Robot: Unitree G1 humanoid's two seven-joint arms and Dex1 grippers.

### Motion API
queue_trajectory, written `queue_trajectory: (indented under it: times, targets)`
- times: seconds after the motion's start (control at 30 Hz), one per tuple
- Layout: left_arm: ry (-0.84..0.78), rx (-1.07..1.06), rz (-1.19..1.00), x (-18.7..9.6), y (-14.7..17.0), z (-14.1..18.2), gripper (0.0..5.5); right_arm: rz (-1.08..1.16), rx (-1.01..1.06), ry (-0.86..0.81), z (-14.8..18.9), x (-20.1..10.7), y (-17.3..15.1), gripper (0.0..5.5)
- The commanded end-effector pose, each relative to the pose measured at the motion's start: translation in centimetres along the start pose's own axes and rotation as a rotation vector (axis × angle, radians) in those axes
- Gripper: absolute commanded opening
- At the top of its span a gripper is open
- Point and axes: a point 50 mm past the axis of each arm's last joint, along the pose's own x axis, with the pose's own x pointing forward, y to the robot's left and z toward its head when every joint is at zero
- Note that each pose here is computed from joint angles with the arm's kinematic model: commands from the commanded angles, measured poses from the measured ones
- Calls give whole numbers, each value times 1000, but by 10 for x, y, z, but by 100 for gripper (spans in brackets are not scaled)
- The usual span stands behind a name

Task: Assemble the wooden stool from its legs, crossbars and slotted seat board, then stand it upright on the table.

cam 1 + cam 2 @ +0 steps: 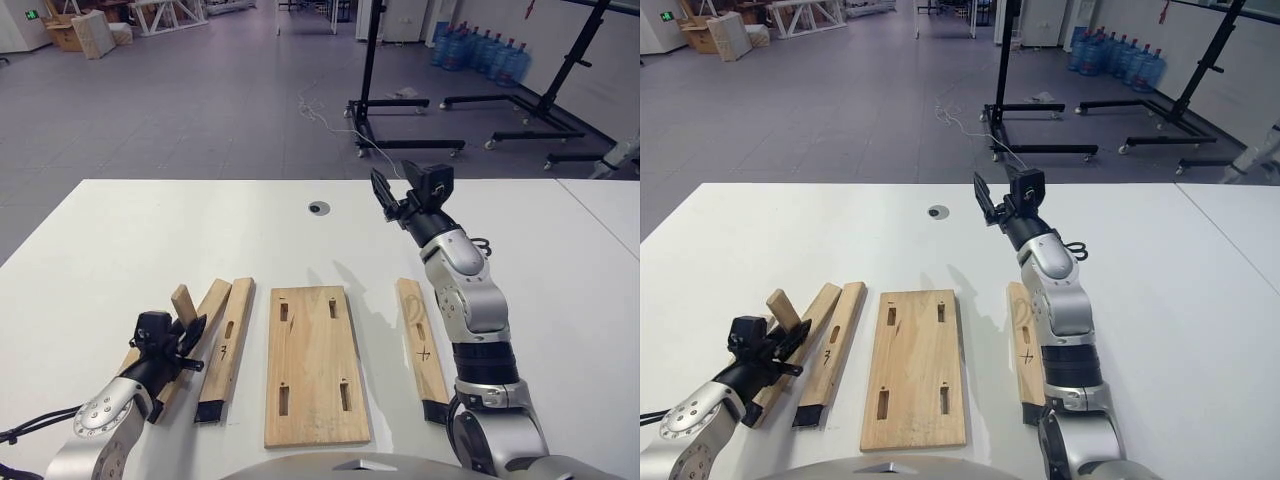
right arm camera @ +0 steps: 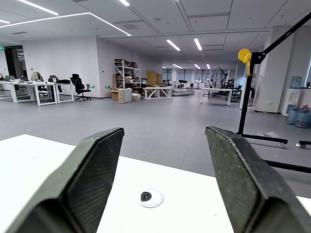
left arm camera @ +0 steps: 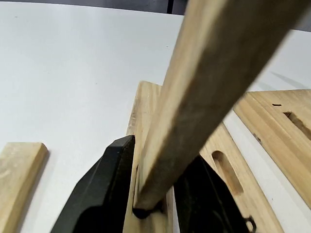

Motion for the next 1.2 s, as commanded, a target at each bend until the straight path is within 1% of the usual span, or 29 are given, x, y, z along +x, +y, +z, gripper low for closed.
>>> queue_trajectory:
  times: [0.03, 0.07, 0.27, 0.37, 0.47, 0.57, 0.6, 0.67, 0.73, 0.8, 0.83, 0.9, 1.0, 1.07, 1.2]
  targets:
    - [-36, 13, 26, 1, 1, 13, 197, -10, -7, -16, 3, 2, 0, 310]
    - [-44, 15, 30, 0, 1, 16, 212, -11, -7, -16, 3, 1, 0, 310]
    - [-167, 70, 101, -7, 10, 51, 212, -38, -4, -16, 2, -4, -3, 310]
    - [-281, 111, 109, -8, 13, 91, 212, -45, 0, -15, 2, -6, -3, 310]
    - [-397, 98, 62, -7, 7, 127, 212, -45, 3, -13, 1, -6, -2, 310]
    - [-452, 64, 32, -10, 2, 144, 212, -39, 8, -14, 1, -5, 0, 310]
    - [-441, 68, 55, -12, 9, 144, 212, -39, 8, -13, 1, -6, 0, 310]
    - [-396, 92, 113, -19, 34, 138, 212, -45, 6, -9, 1, -8, -2, 310]
    - [-280, 155, 207, -31, 67, 121, 212, -44, 4, -2, 0, -10, -2, 310]
    - [-149, 213, 235, -41, 88, 99, 249, -36, 2, 3, -1, -11, -1, 310]
    - [-74, 246, 198, -44, 91, 85, 263, -32, 1, 4, -1, -10, -1, 310]
    - [67, 297, 96, -52, 87, 58, 286, -23, 0, 6, 0, -9, 0, 310]
    - [145, 271, -128, -61, 64, 36, 330, -16, -3, 12, 0, -10, 1, 310]
    - [183, 265, -206, -66, 55, 29, 360, -12, -4, 15, 0, -11, 1, 310]
    - [231, 228, -295, -64, 39, 25, 403, -11, -4, 24, -1, -12, 3, 310]
